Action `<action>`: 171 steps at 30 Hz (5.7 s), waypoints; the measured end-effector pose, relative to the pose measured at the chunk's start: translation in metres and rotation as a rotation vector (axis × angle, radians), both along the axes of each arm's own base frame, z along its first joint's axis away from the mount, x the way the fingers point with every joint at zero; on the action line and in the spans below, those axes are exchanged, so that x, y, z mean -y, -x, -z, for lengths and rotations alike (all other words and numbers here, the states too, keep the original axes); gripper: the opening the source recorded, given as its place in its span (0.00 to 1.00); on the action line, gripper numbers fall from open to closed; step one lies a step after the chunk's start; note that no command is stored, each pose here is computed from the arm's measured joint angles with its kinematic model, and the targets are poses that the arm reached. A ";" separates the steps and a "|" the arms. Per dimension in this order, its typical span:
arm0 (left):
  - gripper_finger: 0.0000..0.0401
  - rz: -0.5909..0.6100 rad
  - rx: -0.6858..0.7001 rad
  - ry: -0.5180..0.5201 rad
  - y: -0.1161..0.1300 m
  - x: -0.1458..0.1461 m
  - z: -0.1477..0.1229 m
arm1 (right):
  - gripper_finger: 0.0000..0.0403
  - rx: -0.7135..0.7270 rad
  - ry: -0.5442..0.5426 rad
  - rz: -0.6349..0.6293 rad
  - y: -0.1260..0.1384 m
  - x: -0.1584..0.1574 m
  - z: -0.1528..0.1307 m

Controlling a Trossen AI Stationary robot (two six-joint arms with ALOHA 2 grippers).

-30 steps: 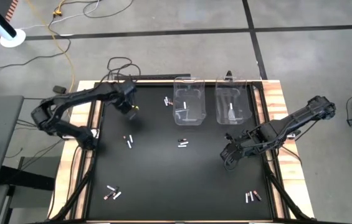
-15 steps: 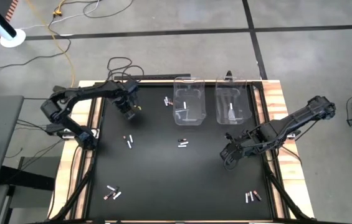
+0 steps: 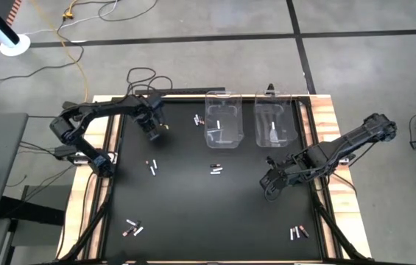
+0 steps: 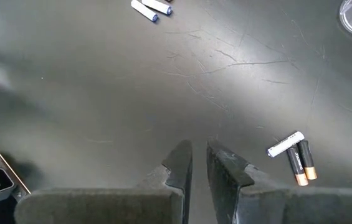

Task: Sort batteries
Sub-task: Put the white battery into the left transparent bin

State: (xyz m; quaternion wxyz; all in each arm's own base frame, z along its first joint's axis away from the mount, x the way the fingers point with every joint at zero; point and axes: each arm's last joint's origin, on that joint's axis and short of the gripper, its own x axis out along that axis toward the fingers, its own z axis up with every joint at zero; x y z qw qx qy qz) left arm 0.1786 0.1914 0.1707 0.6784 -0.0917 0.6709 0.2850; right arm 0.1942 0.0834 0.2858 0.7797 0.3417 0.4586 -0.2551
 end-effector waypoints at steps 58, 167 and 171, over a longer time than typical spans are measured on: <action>0.04 -0.130 0.109 0.131 -0.005 0.031 -0.012 | 0.17 0.121 0.210 -0.181 0.008 -0.026 -0.004; 0.04 0.454 0.386 -0.021 -0.288 -0.017 -0.060 | 0.14 0.577 0.004 0.113 0.073 0.036 0.059; 0.04 0.457 0.407 -0.037 -0.290 -0.018 -0.062 | 0.14 0.576 0.001 0.102 0.073 0.035 0.059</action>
